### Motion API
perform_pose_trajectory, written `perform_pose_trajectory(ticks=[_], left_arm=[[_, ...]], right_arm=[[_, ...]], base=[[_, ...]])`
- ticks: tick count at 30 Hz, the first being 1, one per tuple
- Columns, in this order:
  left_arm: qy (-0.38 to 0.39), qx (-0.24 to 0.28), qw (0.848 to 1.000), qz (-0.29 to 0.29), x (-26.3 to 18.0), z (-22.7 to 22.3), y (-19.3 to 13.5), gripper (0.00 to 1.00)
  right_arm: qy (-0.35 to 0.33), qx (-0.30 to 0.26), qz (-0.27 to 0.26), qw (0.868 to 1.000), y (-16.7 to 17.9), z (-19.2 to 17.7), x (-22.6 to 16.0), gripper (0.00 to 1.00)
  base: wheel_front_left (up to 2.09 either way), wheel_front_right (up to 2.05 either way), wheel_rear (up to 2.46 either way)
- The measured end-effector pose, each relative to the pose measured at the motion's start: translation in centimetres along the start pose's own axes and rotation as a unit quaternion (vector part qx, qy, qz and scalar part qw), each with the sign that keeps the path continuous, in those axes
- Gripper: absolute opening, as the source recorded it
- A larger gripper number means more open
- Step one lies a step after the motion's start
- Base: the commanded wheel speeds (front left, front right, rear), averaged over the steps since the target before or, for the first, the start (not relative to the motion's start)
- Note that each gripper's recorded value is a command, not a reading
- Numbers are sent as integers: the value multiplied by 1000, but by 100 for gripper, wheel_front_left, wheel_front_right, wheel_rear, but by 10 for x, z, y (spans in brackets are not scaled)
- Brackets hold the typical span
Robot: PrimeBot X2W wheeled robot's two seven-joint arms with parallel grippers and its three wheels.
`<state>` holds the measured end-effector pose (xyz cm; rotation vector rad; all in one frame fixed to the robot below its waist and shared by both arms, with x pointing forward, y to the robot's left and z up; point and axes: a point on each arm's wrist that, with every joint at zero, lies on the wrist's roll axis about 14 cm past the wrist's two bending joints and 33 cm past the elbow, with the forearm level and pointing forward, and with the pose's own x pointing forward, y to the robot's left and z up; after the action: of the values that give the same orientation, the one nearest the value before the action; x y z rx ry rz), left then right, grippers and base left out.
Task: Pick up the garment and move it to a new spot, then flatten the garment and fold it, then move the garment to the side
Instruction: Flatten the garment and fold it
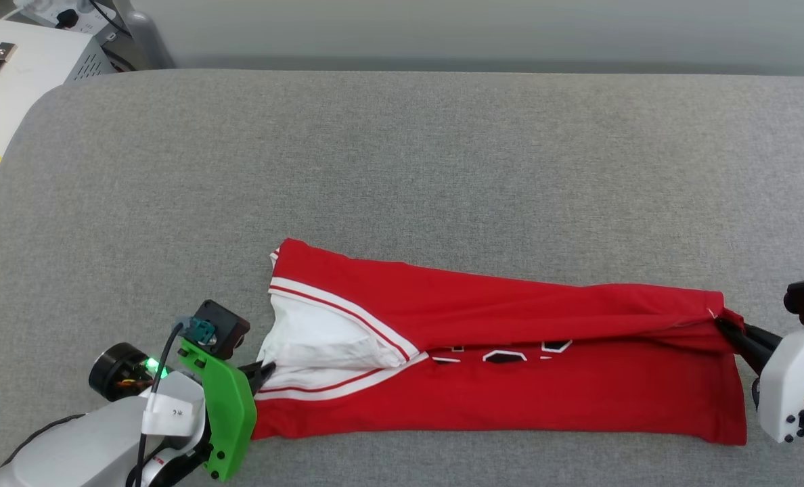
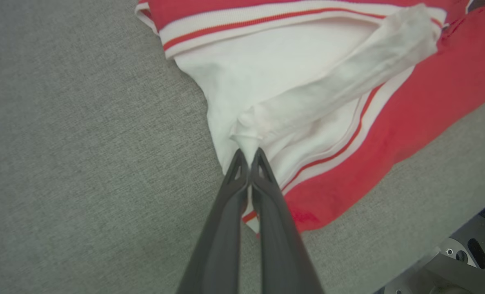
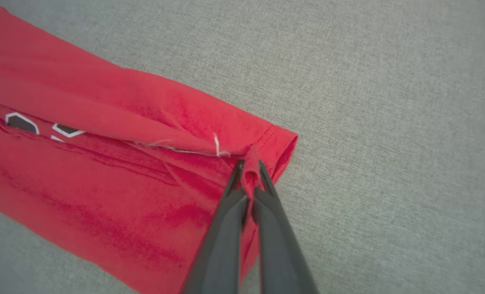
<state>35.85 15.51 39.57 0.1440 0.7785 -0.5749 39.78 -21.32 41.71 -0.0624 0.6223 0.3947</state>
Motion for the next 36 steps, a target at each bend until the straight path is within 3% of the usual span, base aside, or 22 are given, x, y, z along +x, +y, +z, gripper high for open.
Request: perform_pose_trajectory(ticks=[14,15,16,17,25,32,36], left_arm=[[18,-16,1000,1,11,-18,-1,0],[14,-16,1000,3,11,-17,-1,0],[10,-16,1000,6,11,-16,1,24],[7,-16,1000,11,11,-16,2,100],[-88,-11,994,60,-6,14,13,100],[-203,-11,969,138,-31,54,36,100],[-237,-8,954,183,-41,65,49,100]], right_arm=[[52,37,-10,998,6,-47,-14,0],[50,42,-10,998,7,-47,-13,14],[47,46,-9,998,9,-46,-12,40],[46,48,-9,998,10,-46,-12,100],[-3,67,-7,998,14,-18,-33,100],[-73,70,-19,995,1,37,-63,100],[-69,68,-34,995,-11,48,-70,100]], base=[[0,0,0],[0,0,0],[0,0,0],[0,0,0],[0,0,0],[0,0,0],[0,0,0]])
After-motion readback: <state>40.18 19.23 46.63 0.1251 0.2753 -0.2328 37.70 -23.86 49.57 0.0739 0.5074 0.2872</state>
